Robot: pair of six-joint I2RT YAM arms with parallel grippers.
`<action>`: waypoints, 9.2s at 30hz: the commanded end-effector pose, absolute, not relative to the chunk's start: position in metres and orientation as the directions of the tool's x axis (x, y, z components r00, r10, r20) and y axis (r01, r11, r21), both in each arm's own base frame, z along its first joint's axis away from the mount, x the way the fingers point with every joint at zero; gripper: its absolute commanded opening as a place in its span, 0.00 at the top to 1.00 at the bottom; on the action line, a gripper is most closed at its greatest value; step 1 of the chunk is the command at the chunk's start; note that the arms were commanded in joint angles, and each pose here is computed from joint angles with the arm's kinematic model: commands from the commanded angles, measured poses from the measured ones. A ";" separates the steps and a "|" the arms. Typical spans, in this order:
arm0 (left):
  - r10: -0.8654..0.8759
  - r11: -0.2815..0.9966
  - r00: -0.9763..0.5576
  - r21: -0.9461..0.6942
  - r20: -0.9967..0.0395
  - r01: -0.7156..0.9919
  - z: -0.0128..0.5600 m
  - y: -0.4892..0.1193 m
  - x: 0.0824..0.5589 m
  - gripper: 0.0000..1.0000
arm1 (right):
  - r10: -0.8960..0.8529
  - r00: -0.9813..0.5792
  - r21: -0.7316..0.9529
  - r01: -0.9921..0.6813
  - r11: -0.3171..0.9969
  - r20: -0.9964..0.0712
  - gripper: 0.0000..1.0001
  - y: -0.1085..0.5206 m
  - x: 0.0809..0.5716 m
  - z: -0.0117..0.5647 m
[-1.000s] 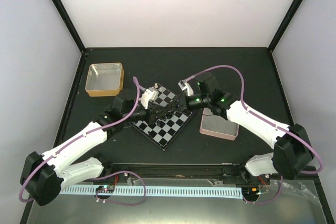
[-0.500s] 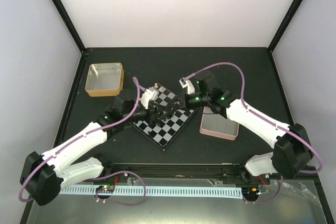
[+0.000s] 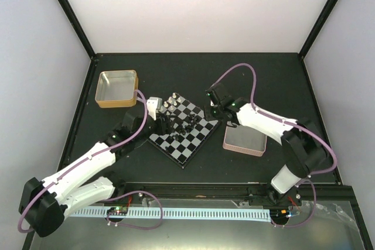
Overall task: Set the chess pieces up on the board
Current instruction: Place the chess piece on the chessboard, then pick up the chess piece from the chessboard, then place the chess piece on the chessboard, then adjust the storage box at the center of the board, then pick up the chess piece from the chessboard.
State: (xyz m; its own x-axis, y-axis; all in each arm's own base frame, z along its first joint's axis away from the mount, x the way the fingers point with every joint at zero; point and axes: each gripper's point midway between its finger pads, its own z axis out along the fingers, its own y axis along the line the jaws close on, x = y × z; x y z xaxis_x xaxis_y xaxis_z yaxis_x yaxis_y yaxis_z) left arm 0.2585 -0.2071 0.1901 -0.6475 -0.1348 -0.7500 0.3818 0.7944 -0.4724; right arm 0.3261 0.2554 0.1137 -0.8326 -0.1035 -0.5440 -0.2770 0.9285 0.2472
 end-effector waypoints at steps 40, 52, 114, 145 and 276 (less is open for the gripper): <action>-0.009 0.881 -0.859 -0.411 -0.512 0.236 0.118 -0.187 0.230 0.01 | -0.098 -0.815 0.224 -0.270 0.936 -0.572 0.63 0.260 0.333 0.115; -0.082 0.938 -0.986 -0.346 -0.144 -0.027 0.055 -0.183 0.185 0.42 | -0.051 -0.836 0.308 -0.257 0.916 -0.547 0.66 0.257 0.312 0.126; 0.141 0.339 -0.428 -0.363 -0.893 0.868 0.257 -0.279 0.184 0.88 | -0.150 -0.886 0.814 -0.463 0.352 -0.439 0.50 0.310 0.214 0.265; 0.171 0.357 -0.433 -0.354 -0.885 0.864 0.253 -0.282 0.190 0.78 | -0.253 -0.884 0.830 -0.459 0.317 -0.392 0.93 0.323 0.197 0.244; -0.176 0.867 -0.956 -0.496 -0.235 -0.038 0.084 -0.273 0.338 0.55 | 0.065 -0.881 0.225 -0.048 0.973 -0.468 0.67 0.171 0.258 0.068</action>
